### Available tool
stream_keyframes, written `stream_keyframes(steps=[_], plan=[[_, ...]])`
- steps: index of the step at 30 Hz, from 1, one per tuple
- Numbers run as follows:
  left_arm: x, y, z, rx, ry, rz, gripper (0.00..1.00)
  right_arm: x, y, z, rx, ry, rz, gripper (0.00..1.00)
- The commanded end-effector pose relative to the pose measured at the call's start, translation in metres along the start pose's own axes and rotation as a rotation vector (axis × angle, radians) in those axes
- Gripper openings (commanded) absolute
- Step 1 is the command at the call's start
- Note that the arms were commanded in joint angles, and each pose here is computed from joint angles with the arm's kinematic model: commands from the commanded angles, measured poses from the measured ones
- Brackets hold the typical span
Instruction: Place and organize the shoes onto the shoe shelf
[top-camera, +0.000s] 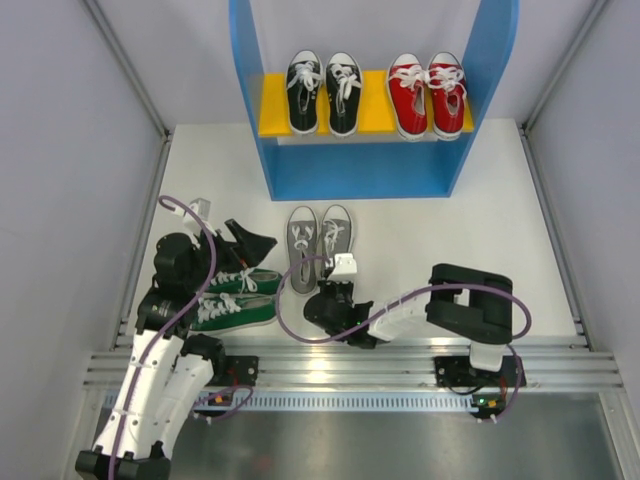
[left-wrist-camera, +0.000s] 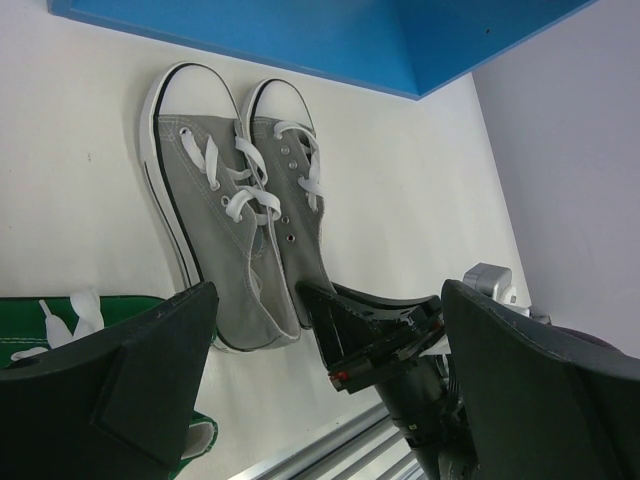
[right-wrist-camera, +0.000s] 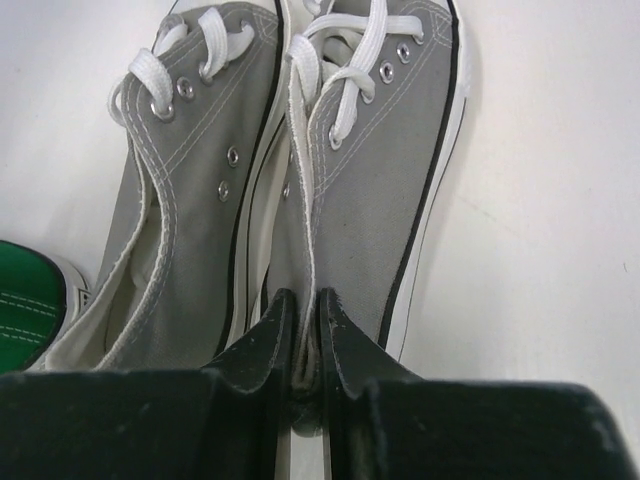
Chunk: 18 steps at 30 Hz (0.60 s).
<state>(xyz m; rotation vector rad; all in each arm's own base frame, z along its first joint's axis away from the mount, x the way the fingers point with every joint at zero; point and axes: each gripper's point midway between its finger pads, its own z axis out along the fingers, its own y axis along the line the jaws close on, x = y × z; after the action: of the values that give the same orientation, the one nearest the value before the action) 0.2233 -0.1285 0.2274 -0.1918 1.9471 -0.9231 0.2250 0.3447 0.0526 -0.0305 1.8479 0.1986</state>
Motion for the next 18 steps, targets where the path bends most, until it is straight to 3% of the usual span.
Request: stream_keyframes(steps=[1, 10, 18], plan=[[-0.007, -0.007, 0.000, 0.037, -0.027, 0.038, 0.99, 0.009, -0.016, 0.008, 0.021, 0.013, 0.018, 0.00], [-0.007, -0.007, 0.000, 0.035, -0.030, 0.037, 0.99, -0.031, -0.062, -0.021, -0.007, -0.020, 0.022, 0.00], [-0.005, -0.005, 0.002, 0.029, -0.019, 0.030, 0.99, -0.080, -0.118, -0.047, 0.090, -0.081, -0.012, 0.00]])
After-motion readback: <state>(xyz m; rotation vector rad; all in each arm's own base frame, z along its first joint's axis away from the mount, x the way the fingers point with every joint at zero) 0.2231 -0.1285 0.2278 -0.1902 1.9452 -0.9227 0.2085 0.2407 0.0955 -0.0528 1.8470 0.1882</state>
